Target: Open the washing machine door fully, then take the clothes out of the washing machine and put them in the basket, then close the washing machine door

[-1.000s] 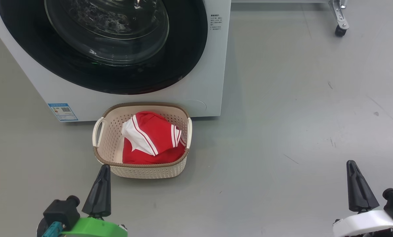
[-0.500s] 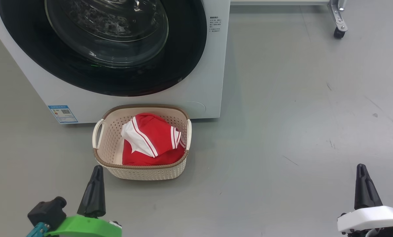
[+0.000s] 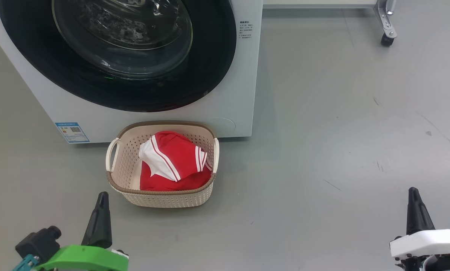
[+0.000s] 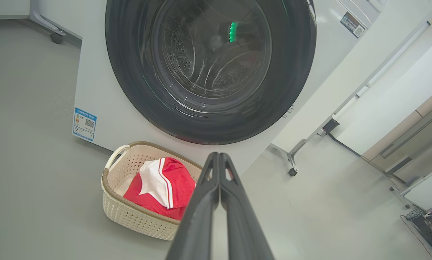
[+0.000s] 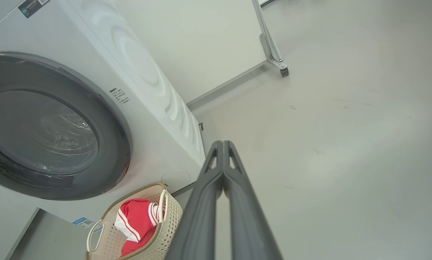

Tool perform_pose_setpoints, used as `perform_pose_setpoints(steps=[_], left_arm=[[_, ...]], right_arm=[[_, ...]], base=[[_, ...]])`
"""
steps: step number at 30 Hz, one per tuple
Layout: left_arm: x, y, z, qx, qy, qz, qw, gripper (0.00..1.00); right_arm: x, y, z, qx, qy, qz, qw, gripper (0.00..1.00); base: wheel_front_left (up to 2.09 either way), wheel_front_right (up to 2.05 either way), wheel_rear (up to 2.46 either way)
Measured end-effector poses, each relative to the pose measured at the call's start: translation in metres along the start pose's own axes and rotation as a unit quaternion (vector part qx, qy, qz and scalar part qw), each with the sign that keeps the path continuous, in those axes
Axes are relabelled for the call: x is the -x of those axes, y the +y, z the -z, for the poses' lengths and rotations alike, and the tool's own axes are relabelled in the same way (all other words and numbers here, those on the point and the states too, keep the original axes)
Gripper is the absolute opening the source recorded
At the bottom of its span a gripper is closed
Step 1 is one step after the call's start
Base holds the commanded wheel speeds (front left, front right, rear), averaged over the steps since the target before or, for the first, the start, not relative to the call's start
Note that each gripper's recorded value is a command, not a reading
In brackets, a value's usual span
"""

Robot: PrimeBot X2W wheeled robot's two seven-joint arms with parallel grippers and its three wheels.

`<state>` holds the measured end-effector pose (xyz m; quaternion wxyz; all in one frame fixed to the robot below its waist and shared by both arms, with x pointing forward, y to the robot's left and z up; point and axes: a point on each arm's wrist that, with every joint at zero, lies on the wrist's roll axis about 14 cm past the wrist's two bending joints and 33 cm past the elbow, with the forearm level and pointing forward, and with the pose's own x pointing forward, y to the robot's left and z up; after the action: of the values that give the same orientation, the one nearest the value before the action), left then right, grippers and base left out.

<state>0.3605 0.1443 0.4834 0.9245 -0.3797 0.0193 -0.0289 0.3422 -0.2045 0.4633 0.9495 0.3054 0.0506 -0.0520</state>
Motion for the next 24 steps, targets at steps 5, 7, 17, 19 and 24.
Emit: perform_pose_setpoints(steps=[5,7,17,19,24], left_arm=[[0.0,0.004,-0.001,0.027,0.002,-0.008,1.0,0.0],[0.0,0.006,-0.002,0.04,0.003,-0.012,0.999,0.0],[0.001,0.015,-0.003,0.096,0.006,-0.029,0.995,0.0],[0.001,0.016,-0.002,0.106,0.008,-0.032,0.994,0.0],[0.0,0.019,-0.004,0.134,0.009,-0.036,0.99,0.0]], right_arm=[[-0.001,-0.002,0.001,-0.033,0.005,0.007,0.999,0.0],[-0.002,-0.002,0.001,-0.048,0.005,0.007,0.999,0.0],[-0.007,-0.003,0.0,-0.113,0.01,0.011,0.993,0.0],[-0.007,-0.002,0.0,-0.126,0.011,0.01,0.992,0.0],[-0.009,-0.003,0.0,-0.158,0.014,0.012,0.987,0.0]], base=[[0.0,0.0,0.0],[0.0,0.0,0.0],[0.0,0.0,0.0],[0.0,0.0,0.0],[0.0,0.0,0.0]])
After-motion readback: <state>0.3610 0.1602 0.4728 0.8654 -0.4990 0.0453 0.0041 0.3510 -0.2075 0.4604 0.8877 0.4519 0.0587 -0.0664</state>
